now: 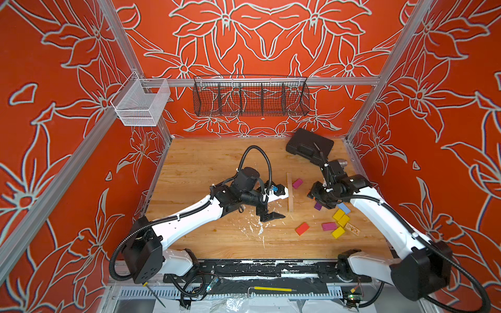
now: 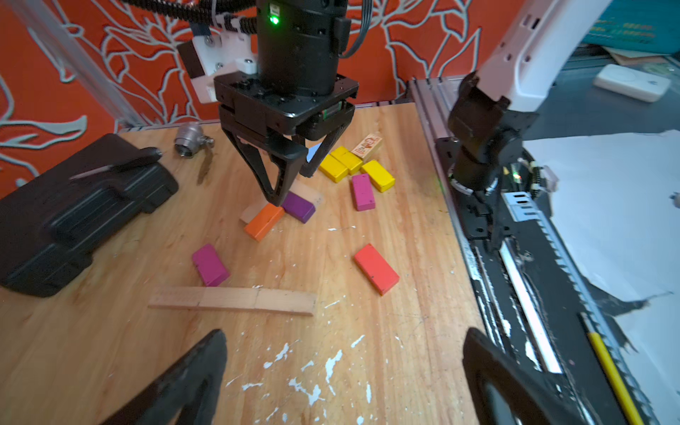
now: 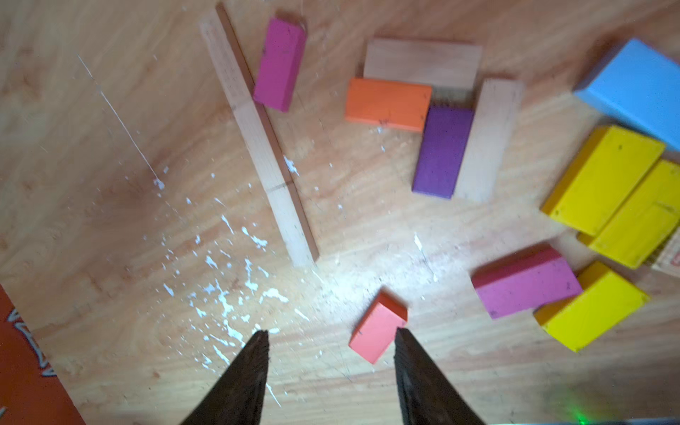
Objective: Assemble the letter k with building blocks
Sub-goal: Pick up the building block from the center of the board.
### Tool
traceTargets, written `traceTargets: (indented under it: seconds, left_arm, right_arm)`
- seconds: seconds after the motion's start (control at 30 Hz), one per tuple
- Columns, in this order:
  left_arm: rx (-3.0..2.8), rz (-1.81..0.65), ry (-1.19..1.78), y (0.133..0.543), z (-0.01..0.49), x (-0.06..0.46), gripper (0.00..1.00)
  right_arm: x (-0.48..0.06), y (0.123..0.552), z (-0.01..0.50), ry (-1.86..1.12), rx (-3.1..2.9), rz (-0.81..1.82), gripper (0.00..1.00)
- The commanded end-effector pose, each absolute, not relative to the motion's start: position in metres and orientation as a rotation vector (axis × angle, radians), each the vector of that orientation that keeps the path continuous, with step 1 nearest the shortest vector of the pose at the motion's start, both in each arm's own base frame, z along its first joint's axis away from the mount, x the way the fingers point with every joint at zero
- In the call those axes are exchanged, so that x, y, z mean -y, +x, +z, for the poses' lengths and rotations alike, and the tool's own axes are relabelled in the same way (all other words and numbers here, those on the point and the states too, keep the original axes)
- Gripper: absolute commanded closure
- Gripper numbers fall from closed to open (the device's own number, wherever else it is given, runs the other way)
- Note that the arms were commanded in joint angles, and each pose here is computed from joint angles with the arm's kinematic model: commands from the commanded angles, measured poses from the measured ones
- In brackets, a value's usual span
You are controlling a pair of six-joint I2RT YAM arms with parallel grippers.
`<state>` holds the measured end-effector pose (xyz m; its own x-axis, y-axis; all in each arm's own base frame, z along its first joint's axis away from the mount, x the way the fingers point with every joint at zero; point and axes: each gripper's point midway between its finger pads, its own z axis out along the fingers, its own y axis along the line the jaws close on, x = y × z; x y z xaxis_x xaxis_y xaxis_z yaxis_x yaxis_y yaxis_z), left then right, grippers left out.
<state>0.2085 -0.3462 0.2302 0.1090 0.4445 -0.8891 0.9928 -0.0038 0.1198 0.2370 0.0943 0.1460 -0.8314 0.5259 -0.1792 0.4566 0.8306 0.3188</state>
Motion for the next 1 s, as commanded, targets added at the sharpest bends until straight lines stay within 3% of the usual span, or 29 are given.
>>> traceTargets:
  seconds: [0.0,0.37,0.73,0.97]
  left_arm:
    - [-1.350,-0.905,1.665,0.190,0.240,0.346,0.03]
    - [-1.317,-0.903,1.700,0.184,0.236,0.344,0.03]
    - [-1.317,-0.886,1.765,0.180,0.223,0.342,0.02]
    - [-1.323,-0.899,1.768,0.179,0.223,0.344,0.03]
  right_arm:
    - [-0.093,0.198,0.139,0.852,-2.788,0.337,0.43]
    - [-0.104,0.146,0.091,1.005,-2.804,0.362,0.35]
    - [-0.134,0.159,0.053,0.988,-2.832,0.339,0.34]
    - [-0.129,0.170,0.040,0.981,-2.840,0.175,0.34]
